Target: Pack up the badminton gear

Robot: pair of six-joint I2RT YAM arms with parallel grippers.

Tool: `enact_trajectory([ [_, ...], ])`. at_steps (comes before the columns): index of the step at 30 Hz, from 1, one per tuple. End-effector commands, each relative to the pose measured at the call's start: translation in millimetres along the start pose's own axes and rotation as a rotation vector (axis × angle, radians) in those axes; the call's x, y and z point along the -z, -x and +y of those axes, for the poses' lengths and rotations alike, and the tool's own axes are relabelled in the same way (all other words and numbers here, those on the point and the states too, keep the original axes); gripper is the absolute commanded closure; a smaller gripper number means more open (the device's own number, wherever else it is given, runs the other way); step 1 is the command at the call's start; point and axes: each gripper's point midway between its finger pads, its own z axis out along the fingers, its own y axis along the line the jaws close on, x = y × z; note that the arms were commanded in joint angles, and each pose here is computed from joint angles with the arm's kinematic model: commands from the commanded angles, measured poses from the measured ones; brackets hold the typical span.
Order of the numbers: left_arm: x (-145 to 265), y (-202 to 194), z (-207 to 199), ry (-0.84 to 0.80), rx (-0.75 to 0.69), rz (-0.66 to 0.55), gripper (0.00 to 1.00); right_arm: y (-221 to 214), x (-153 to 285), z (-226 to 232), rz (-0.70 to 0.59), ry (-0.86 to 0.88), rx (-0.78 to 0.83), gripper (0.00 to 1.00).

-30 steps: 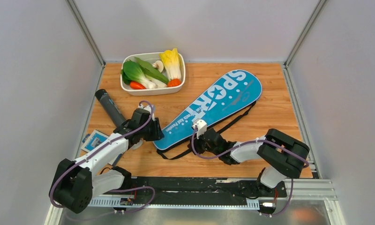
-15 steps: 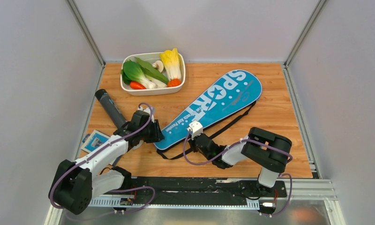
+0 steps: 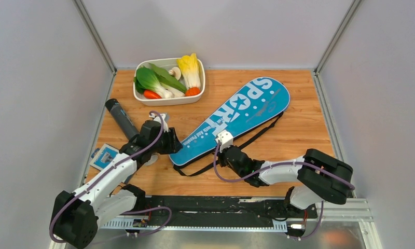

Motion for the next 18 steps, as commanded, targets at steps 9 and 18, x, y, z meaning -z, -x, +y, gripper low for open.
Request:
enact_trajectory([
  [9, -16.4, -3.4, 24.8, 0.128, -0.066, 0.073, 0.36, -21.2, -5.5, 18.7, 0.076, 0.222, 0.080, 0.64],
  [18, -30.6, -30.1, 46.7, 0.211, -0.055, 0.183, 0.46, -36.2, -30.1, 15.9, 0.080, 0.212, 0.111, 0.50],
])
